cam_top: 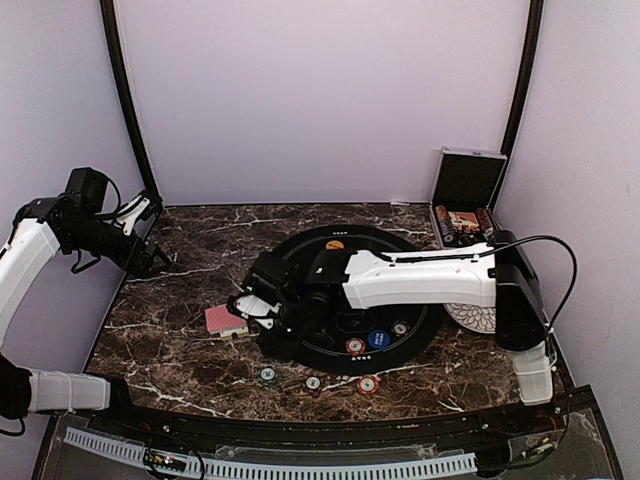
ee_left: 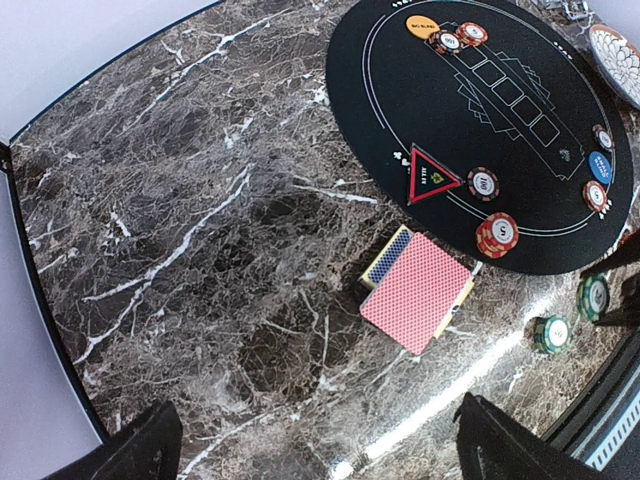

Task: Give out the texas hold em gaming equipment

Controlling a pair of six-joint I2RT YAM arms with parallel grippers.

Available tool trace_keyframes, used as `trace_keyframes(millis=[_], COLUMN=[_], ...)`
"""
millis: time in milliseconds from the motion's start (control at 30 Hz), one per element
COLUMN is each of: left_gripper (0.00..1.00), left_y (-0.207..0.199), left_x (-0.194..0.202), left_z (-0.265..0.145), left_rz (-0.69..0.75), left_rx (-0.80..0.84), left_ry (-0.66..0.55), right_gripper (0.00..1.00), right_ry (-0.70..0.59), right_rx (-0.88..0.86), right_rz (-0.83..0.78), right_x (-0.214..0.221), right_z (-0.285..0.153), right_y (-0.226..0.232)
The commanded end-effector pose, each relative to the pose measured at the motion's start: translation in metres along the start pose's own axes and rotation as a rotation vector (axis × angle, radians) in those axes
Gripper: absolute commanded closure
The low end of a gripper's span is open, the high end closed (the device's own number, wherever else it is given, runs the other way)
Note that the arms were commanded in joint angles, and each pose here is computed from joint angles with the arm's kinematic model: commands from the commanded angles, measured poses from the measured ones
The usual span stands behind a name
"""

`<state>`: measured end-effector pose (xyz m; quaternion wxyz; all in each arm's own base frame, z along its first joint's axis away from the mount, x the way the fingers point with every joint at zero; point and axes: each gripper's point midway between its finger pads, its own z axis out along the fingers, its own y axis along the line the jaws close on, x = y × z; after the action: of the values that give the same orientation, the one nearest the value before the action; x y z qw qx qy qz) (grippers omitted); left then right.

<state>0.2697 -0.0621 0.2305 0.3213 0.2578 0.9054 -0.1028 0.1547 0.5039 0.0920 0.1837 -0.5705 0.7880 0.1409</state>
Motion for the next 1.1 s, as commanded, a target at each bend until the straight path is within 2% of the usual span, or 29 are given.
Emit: trace_keyframes(millis=[0,233,500,800,1067], left_gripper=[0.01,0.01,0.01,0.01,0.01], left_y=[-0.005,-0.004,-0.003,-0.004,-0.003], left_x=[0.007,0.007,0.008,0.008,0.009], left_z=[-0.003,-0.002,0.0,0.0,0.003], left_rz=[0.007,0.009,0.008,0.013,0.016], left_rx=[0.006,0.001,0.0,0.004,0.008], left_ry=[0.015,0.017,0.022,0.019,0.018], right_gripper=[0.87,0.88,0.88,0.9,0.9], right_ry=[-0.103,-0.099,-0.069,-0.092,-0.086], right_rx=[0.056,0.137,0.169,0.205,0.195], right_rz=[0.094,0.214,0.264,0.354,0.407], right_x=[-0.023,-0.018,-0.016,-0.023,-0.021], right_z=[-0.04,-0.037,-0.003,0.028,0.052], right_y=[-0.047,-0.113,-0.146,-0.188,-0.205])
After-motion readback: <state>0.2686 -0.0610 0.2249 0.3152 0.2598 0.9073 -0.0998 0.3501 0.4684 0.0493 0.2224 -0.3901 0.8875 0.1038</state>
